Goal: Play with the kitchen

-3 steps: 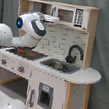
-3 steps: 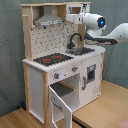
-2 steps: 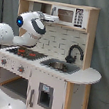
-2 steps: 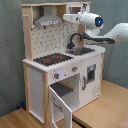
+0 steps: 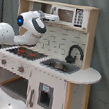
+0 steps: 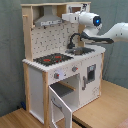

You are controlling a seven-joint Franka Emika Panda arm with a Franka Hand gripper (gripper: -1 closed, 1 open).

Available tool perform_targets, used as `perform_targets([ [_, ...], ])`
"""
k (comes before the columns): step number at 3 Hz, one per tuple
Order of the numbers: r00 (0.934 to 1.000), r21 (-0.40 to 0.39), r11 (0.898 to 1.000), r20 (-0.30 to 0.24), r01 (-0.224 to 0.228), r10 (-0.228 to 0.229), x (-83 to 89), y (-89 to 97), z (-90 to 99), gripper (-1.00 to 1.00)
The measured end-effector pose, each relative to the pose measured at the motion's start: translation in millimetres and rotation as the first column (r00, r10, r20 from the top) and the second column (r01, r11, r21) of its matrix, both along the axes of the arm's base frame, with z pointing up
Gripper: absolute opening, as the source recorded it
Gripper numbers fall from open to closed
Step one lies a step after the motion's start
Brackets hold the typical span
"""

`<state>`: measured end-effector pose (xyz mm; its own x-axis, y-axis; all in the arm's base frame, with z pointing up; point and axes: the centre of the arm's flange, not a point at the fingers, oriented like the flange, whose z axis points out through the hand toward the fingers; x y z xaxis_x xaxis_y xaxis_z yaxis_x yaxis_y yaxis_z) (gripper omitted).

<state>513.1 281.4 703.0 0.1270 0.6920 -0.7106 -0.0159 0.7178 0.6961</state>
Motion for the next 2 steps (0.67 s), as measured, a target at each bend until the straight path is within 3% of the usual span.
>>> perform_targets([
  [1, 0.9998, 0.006, 1.0, -0.016, 0.011, -0.011, 5.8, -0.4, -4.1, -1.0],
  [2, 0.9998, 0.006, 1.0, -0.017, 0.011, -0.011, 5.9, 0.1, -4.6, 1.0],
])
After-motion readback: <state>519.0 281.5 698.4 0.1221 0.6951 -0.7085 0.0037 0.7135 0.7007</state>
